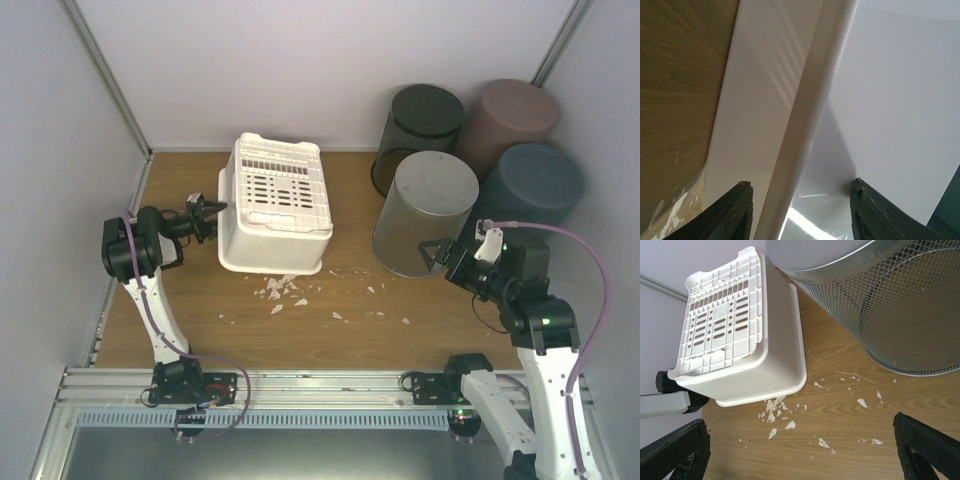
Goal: Turn the large container upside down
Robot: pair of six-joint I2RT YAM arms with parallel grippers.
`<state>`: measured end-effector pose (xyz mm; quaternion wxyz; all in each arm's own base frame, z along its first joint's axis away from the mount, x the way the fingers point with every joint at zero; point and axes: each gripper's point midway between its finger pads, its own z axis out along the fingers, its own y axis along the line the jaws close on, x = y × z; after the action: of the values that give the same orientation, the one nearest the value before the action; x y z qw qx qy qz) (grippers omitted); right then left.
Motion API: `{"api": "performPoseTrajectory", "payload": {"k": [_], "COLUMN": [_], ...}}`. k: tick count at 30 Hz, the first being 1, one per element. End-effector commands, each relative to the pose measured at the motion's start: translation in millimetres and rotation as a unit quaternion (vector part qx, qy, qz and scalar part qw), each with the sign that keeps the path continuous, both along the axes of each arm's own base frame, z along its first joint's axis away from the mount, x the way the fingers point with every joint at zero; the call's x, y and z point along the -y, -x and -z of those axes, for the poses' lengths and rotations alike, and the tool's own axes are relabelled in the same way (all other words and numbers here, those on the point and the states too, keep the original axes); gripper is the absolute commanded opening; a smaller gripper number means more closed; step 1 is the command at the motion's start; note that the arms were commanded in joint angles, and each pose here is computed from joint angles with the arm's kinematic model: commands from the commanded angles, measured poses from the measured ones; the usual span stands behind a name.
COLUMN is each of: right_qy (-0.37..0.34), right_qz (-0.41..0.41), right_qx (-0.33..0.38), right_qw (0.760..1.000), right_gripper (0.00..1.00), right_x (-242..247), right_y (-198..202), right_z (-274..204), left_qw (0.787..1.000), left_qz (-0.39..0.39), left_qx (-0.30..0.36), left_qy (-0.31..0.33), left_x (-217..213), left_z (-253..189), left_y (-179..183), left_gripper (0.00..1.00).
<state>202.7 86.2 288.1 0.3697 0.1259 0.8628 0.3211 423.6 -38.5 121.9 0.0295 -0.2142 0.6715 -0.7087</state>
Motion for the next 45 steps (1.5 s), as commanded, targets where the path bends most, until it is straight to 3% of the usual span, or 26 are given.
{"api": "performPoseTrajectory", "payload": {"k": [1, 5, 13, 20, 33, 39, 45], "right_qy": [-0.005, -0.009, 0.001, -0.003, 0.018, 0.021, 0.025], "right_qz": [-0.009, -0.009, -0.011, -0.019, -0.027, -0.036, -0.043], "right_qx": [0.003, 0.004, -0.004, -0.006, -0.015, -0.015, -0.015], "right_qw": [1.0, 1.0, 1.0, 1.0, 0.999, 0.999, 0.999], "right_gripper": [1.0, 1.0, 0.99, 1.0, 1.0, 1.0, 1.0], "right_x": [-4, -5, -4, -7, -5, -7, -9], "right_y": [1, 0, -1, -6, -7, -10, -15], "right_z": [0, 0, 6, 12, 23, 29, 31], "left_qw": [0.991, 0.991, 0.991, 0.993, 0.985, 0.984, 0.982], "left_qz": [0.061, 0.061, 0.024, 0.007, 0.075, 0.093, 0.122], "left_qx": [0.092, 0.093, 0.098, 0.087, 0.144, 0.145, 0.141], "left_qy": [-0.069, -0.072, -0.089, -0.082, -0.063, -0.048, -0.033], "left_x": [-2, -9, -57, -70, 21, 45, 96], "left_z": [-4, 2, 15, 31, 2, 5, 13], "left_y": [25, 12, 2, 1, -33, -50, -65], "left_gripper": [0.55, 0.6, 0.63, 0.63, 0.6, 0.64, 0.66]}}
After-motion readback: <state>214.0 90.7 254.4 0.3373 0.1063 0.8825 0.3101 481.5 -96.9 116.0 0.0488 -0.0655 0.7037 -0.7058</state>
